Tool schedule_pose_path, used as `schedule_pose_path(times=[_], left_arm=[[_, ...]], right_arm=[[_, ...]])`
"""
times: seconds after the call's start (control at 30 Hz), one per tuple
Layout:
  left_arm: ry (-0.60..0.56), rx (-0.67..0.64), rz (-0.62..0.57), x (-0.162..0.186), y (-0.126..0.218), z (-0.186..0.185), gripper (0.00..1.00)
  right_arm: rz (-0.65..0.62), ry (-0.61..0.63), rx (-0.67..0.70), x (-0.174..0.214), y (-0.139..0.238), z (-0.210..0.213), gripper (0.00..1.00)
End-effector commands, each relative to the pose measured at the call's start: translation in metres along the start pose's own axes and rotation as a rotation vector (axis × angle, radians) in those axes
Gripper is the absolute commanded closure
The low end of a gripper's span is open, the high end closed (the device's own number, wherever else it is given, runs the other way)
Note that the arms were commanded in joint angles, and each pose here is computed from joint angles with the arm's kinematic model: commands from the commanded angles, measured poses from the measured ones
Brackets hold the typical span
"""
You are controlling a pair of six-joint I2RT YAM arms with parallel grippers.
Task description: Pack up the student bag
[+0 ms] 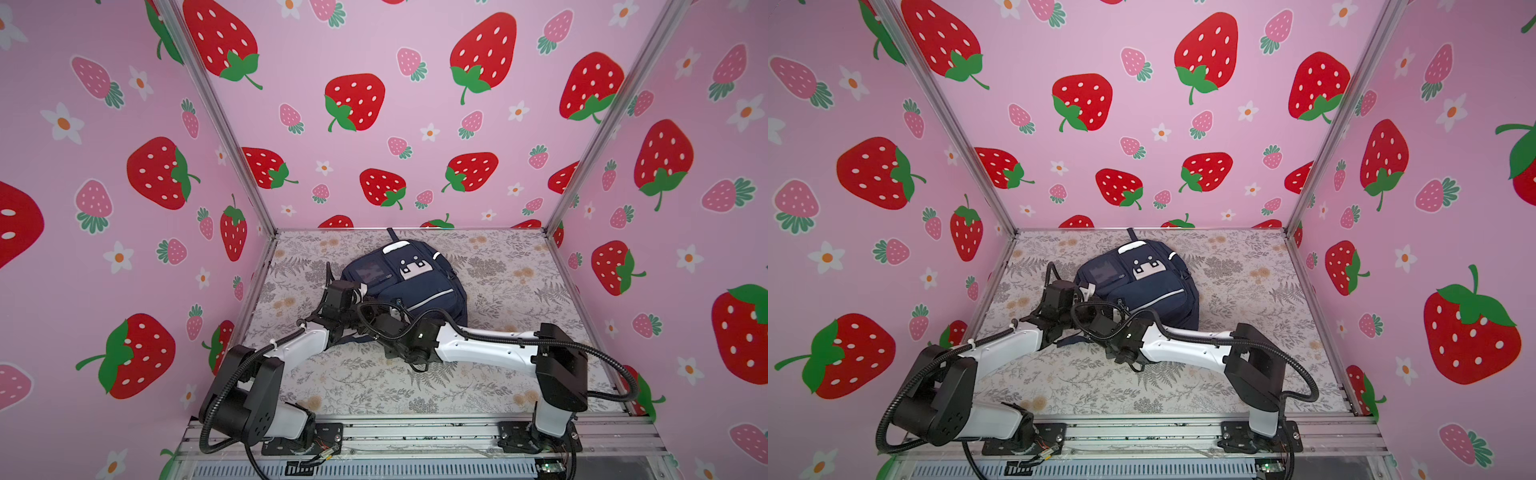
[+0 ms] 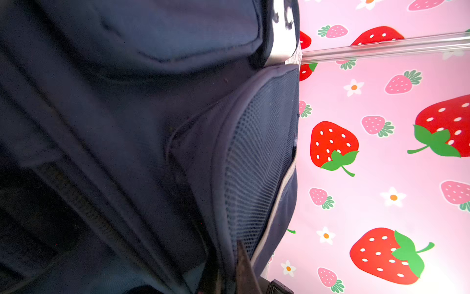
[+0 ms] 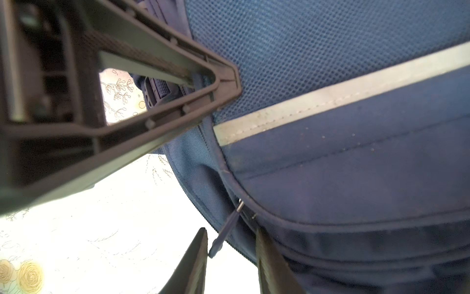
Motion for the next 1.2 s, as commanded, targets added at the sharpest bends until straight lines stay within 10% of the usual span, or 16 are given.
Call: schedule_pose_path(times=[0.0, 0.67, 1.17], left_arm=[[-0.1, 0.132, -0.002, -0.005, 0.005, -0.034, 1.0], [-0.103, 0.137, 0.002, -0.004, 0.005, -0.034, 1.0], [-0.084, 0.06, -0.028, -0.013, 0.003, -0.026, 1.0]], right_arm=[[-0.011, -0.007, 0.044, -0.003, -0.003, -0.003, 0.63], [-0.003, -0.005, 0.075, -0.006, -0.009, -0.007, 0.99], [-0.008, 0.044, 0.023, 0.002, 0.028, -0.017, 1.0]])
Point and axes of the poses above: each gripper's point midway between its finger pads, its own y axis back along the fingers, its own z axis along the line the jaws close on, x = y × z, the point moved 8 cm from there along y, back along the fingers, and after that the axes turned 1 degree about -y, right-handed, at the moved point
